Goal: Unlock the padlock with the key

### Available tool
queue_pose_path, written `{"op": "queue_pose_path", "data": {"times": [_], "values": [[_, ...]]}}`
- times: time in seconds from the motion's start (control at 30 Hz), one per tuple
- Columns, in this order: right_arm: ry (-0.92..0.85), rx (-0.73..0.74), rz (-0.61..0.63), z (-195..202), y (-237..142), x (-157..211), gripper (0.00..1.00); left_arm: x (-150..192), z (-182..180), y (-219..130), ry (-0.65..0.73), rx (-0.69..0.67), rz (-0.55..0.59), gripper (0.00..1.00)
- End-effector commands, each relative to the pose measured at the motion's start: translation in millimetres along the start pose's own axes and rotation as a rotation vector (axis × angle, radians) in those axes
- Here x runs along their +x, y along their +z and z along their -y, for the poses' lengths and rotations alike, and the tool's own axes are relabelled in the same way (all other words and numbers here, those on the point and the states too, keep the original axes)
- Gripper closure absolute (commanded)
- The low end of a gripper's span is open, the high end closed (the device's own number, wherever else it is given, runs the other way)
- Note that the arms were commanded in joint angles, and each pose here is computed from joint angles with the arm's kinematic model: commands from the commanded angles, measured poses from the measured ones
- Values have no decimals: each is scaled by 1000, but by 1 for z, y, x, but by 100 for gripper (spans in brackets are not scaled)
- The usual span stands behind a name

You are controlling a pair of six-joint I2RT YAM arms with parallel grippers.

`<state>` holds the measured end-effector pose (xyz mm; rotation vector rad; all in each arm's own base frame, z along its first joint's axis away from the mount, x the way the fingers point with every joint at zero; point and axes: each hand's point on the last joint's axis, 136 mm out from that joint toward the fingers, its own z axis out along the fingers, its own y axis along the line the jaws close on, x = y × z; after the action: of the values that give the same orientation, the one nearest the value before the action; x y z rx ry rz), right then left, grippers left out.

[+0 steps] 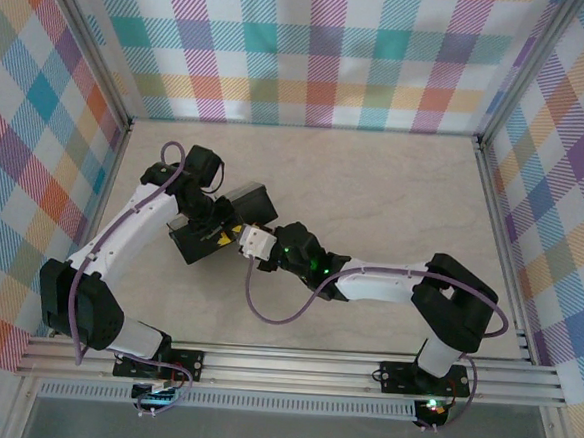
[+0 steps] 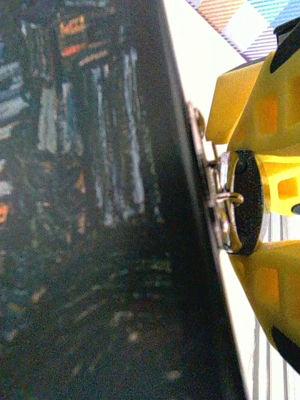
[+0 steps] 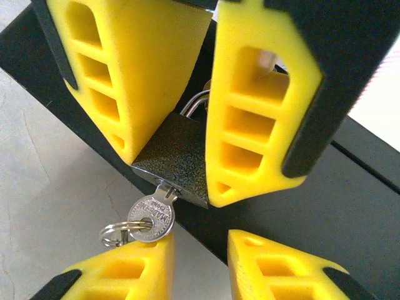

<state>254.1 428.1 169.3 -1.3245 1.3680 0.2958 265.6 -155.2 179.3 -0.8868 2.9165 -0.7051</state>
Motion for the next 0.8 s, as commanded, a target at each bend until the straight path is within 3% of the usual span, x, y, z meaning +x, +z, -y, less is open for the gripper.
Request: {"op": "queue_pose_path", "data": {"times": [0.0,0.77], "values": [[-19,-7,64,-8,3,-20,71,2,12,-6,1,33,-10,100],[-40,-18,88,-22,-8,-28,71,-1,17,-13,-8,55,-11,100]]}}
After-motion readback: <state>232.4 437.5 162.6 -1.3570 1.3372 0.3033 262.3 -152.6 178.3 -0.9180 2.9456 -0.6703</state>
